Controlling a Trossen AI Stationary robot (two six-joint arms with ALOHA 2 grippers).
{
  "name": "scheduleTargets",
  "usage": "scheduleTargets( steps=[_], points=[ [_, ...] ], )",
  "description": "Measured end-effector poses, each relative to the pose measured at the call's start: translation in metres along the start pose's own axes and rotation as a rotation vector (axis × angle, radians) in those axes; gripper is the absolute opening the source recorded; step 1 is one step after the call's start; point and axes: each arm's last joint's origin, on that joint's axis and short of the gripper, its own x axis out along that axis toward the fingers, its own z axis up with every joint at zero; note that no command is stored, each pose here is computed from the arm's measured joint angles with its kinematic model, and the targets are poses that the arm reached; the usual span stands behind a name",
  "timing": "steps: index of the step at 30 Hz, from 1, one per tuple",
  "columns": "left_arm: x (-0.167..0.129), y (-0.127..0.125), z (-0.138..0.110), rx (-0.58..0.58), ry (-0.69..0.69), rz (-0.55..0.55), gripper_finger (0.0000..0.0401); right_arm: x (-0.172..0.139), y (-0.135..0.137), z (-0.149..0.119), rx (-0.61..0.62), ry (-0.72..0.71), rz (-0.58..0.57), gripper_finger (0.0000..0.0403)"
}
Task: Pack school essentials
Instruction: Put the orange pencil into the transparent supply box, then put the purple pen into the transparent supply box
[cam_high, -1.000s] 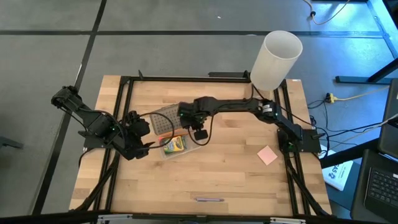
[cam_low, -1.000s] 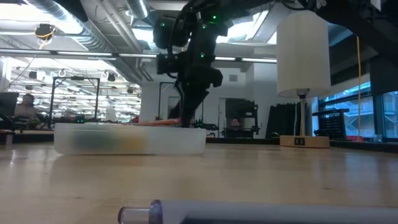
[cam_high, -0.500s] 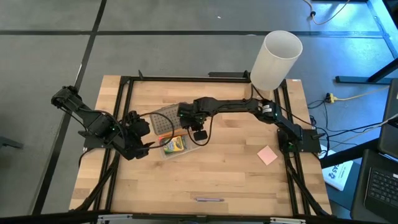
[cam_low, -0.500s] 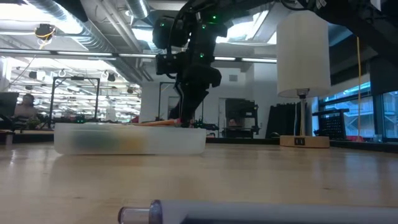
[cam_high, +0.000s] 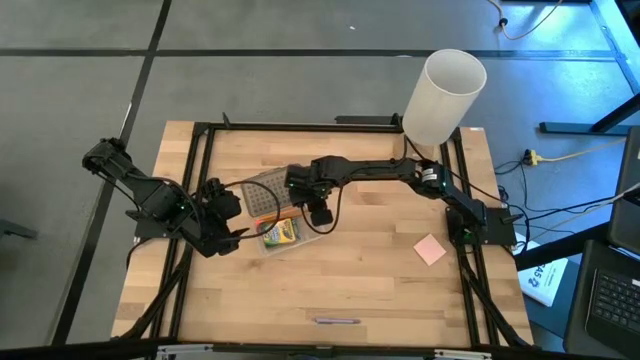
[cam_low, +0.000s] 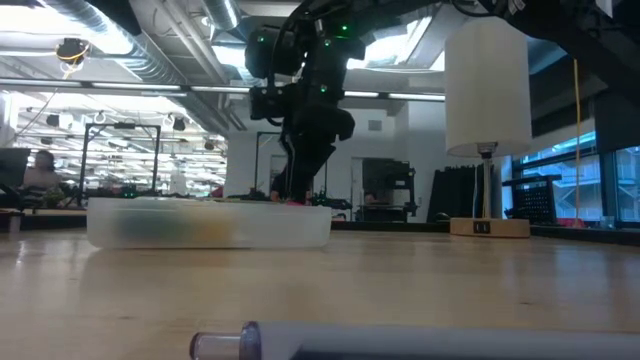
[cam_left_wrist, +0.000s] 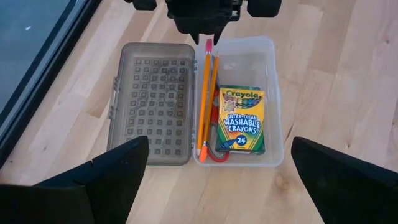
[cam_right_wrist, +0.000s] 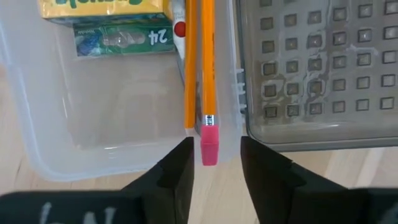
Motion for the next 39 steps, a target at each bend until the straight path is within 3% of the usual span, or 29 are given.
scheduleTargets(
  steps=[9, 18, 21, 26, 32, 39],
  points=[
    [0.000, 0.000, 0.000, 0.000, 0.000, 0.000, 0.0389, 0.009, 0.002, 0.002, 0.026, -0.039, 0.108, 0.0135],
    [0.000, 0.000, 0.000, 0.000, 0.001, -0.001, 0.0389, 0.020, 0.002, 0.000, -0.027, -0.004, 0.091, 0.0135],
    [0.000, 0.000, 0.000, 0.000, 0.001, 0.000, 0.0389, 0.008, 0.002, -0.001, -0.028, 0.010, 0.068, 0.0135],
    [0.000, 0.000, 0.000, 0.000, 0.001, 0.000, 0.0389, -0.038, 0.010, -0.003, 0.025, -0.005, 0.064, 0.0135],
    [0.001, -0.001, -0.002, 0.009, 0.003, 0.003, 0.0389, -0.090, 0.063, 0.000, -0.071, -0.026, 0.090, 0.0135],
    [0.005, -0.014, -0.012, 0.086, -0.025, -0.060, 0.0389, -0.117, 0.147, 0.007, -0.095, -0.057, 0.079, 0.0136]
  ],
)
